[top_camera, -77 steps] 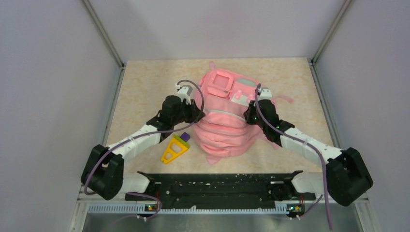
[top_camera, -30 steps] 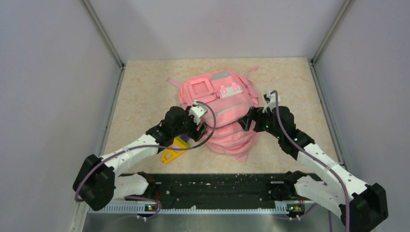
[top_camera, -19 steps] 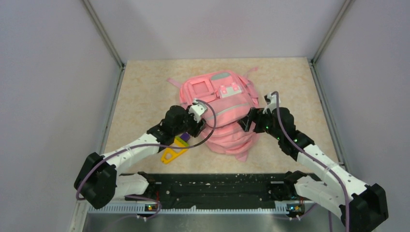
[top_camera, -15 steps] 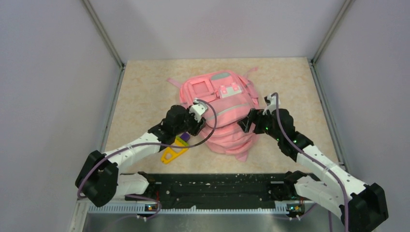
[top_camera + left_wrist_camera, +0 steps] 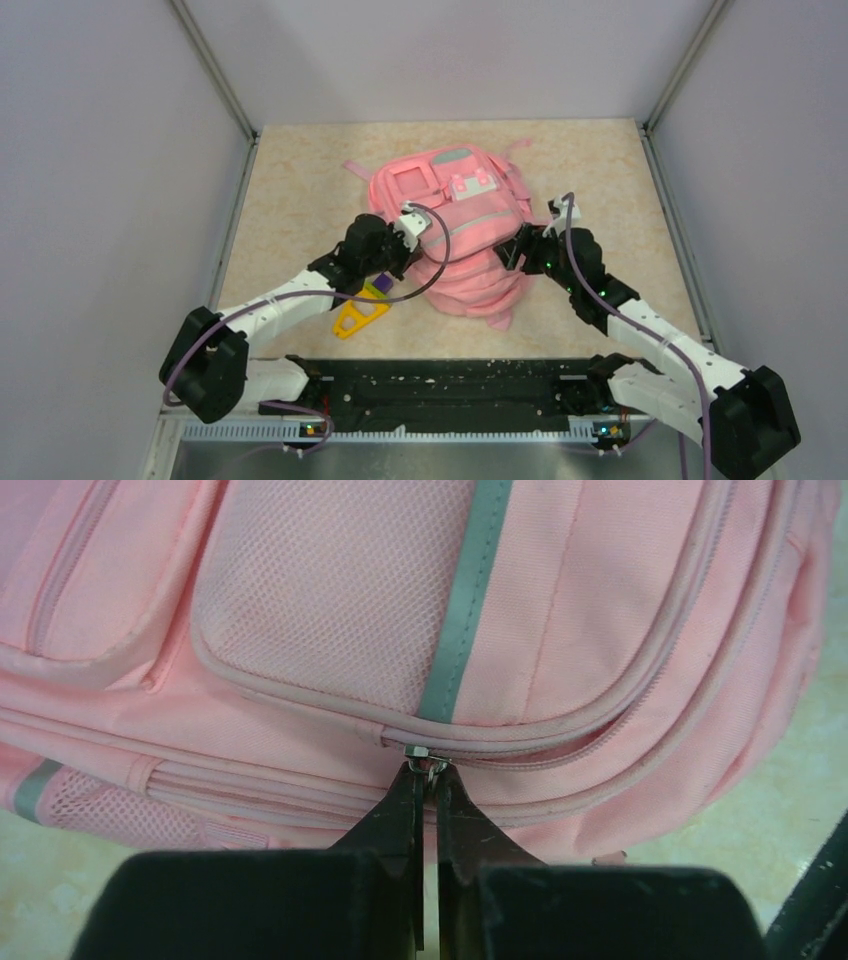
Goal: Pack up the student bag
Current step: Zip the student bag at the center of the board.
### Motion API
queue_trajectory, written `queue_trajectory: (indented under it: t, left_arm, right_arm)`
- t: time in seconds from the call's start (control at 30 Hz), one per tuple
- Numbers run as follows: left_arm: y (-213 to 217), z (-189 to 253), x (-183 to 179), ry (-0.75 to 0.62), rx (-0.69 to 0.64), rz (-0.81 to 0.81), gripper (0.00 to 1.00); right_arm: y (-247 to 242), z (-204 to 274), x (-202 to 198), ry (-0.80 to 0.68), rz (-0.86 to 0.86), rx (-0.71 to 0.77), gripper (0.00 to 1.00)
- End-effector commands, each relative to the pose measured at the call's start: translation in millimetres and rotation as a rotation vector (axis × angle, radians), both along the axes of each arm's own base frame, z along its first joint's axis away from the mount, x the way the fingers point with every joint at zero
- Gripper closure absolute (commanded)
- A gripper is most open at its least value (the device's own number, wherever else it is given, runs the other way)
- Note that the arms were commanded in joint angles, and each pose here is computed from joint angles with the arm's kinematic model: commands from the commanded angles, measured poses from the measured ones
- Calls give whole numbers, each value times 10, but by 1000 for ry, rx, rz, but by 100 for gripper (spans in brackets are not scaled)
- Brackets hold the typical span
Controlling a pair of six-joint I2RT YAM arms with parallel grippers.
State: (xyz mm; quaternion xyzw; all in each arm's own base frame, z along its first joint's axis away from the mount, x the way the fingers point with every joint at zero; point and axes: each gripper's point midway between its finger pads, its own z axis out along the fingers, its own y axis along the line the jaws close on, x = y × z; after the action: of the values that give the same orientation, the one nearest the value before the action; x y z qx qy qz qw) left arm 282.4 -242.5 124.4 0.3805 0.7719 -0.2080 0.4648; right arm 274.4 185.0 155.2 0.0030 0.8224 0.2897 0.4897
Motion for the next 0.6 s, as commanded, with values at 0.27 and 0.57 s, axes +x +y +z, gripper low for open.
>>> queue_trajectory:
  t: [0.27, 0.57]
  left_arm:
    - [-448, 153, -783, 366, -187, -130, 100]
    - [-1000, 530, -785, 510, -490, -40, 100]
  right_arm:
    - [221, -261, 33, 2, -84, -12, 57]
    - [301, -359, 21, -21, -159, -10, 62]
